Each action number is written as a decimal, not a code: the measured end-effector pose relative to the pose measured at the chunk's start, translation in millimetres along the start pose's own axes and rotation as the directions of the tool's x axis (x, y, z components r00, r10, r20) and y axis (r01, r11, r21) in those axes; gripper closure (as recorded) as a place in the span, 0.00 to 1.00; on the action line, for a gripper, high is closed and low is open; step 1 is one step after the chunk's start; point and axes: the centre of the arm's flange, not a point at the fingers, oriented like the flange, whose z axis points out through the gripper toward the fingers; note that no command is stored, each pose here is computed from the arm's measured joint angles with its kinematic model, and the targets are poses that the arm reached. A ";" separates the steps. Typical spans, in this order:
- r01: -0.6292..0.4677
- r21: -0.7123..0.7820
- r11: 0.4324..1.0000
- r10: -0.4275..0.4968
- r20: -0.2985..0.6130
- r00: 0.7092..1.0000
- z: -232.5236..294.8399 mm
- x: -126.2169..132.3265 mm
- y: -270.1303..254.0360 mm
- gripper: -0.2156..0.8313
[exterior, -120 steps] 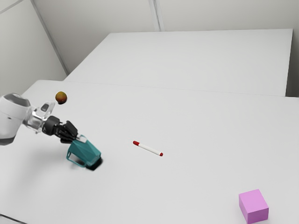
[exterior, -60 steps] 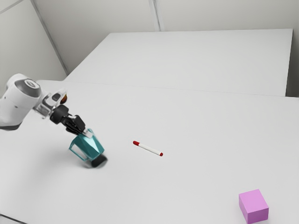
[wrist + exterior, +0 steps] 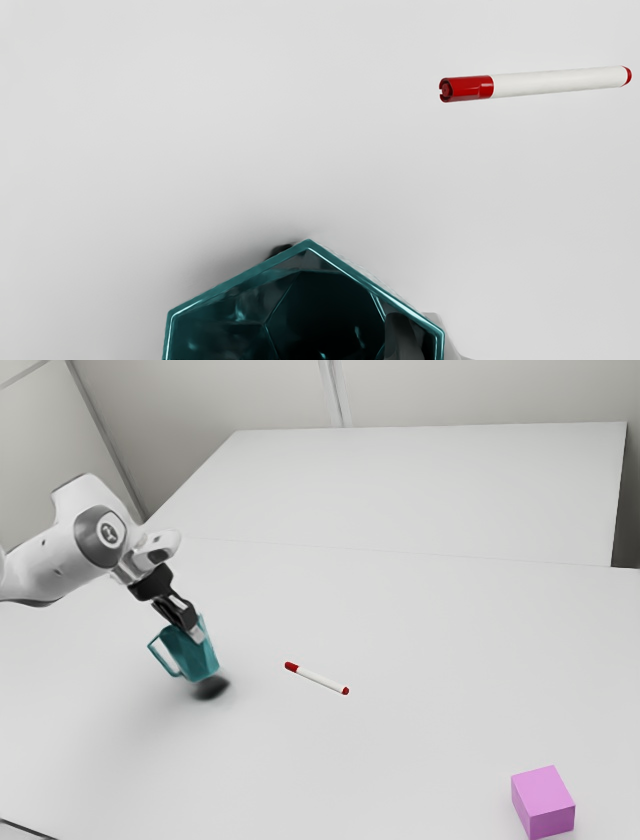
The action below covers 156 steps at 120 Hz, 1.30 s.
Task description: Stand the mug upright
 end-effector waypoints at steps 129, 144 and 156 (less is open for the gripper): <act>-0.107 0.288 0.952 0.124 -0.040 0.992 29.2 13.4 23.0 0.96; -0.111 0.294 0.949 0.125 -0.032 0.992 40.5 8.4 24.7 0.96; -0.104 0.297 0.949 0.118 -0.028 0.993 46.7 4.6 22.4 0.96</act>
